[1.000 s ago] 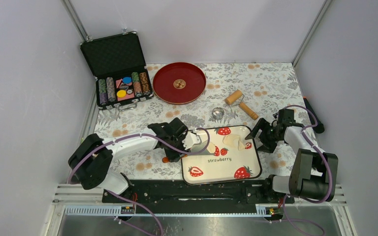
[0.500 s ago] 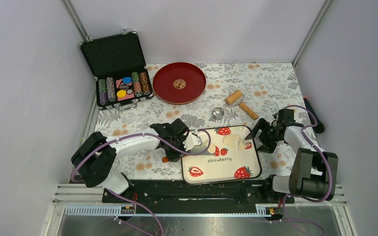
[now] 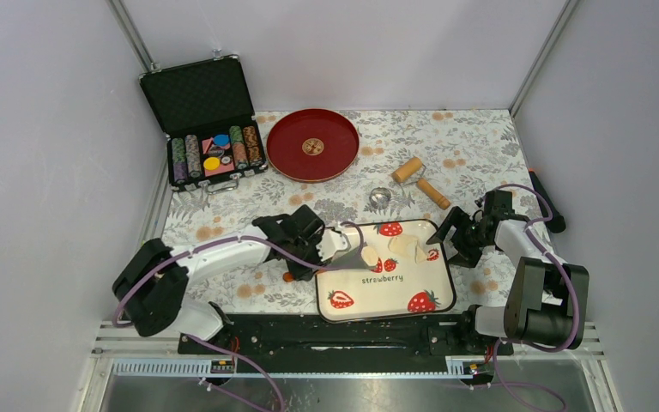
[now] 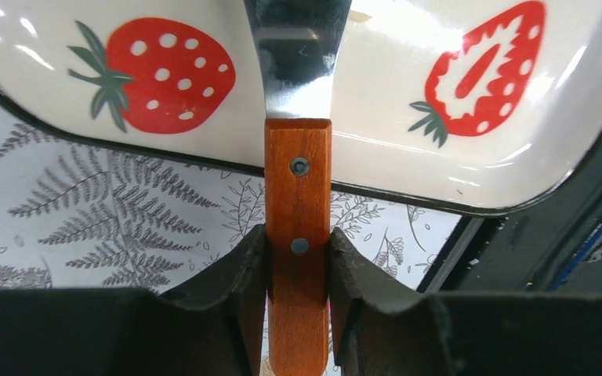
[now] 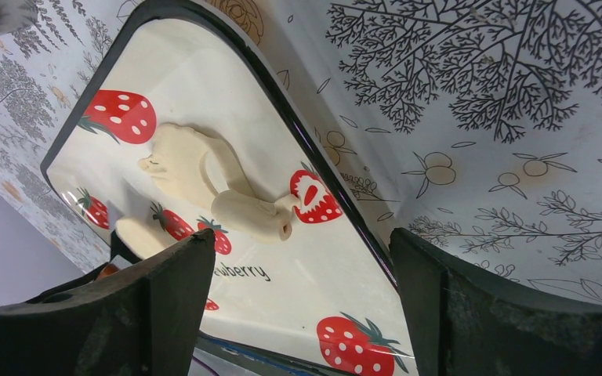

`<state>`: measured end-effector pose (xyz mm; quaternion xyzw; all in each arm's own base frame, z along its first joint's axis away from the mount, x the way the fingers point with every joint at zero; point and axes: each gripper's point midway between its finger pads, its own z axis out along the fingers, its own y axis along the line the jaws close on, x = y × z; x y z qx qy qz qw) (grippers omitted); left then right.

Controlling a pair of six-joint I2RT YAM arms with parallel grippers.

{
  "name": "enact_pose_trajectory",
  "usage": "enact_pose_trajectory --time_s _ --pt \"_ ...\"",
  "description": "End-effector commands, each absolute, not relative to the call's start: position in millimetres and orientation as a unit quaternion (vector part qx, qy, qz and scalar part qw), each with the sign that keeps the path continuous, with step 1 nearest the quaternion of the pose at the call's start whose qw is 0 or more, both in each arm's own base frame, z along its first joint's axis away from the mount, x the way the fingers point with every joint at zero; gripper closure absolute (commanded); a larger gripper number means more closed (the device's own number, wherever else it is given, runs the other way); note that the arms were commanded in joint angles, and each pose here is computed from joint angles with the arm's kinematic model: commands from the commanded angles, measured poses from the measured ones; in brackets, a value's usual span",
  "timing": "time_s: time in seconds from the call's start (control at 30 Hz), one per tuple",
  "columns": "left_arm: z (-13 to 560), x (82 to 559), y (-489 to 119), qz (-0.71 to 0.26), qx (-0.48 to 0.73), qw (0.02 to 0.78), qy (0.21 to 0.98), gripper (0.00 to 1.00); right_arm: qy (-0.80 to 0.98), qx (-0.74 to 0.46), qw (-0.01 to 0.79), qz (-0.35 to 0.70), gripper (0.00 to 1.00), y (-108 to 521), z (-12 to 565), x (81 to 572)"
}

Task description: Roll out the dumpling wrappers from the dough

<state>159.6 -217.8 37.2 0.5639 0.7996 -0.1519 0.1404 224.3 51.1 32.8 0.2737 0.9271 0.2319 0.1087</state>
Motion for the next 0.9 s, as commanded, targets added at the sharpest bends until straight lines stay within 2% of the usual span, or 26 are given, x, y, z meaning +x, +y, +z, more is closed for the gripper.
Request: enact_pose_trajectory --time_s 0.0,0.33,0.57,0.73,0.87 --pt "75 171 -239 -0.208 0.543 0.221 0.783 1.0 0.925 0.266 0.107 0.25 0.11 58 39 224" --pt "135 196 -223 -0.233 0.483 0.327 0.778 1.0 0.924 0.26 0.132 0.248 0.12 55 58 230" --pt "163 223 -195 -0.208 0.435 0.363 0.797 1.0 0.917 0.251 0.149 0.272 0.14 62 83 257" --pt "175 243 -178 -0.182 0.395 0.385 0.814 1.0 0.923 0.204 0.147 0.291 0.15 97 106 291" --pt "177 260 -163 -0.162 0.352 0.395 0.833 1.0 0.932 0.146 0.128 0.307 0.18 153 119 320"
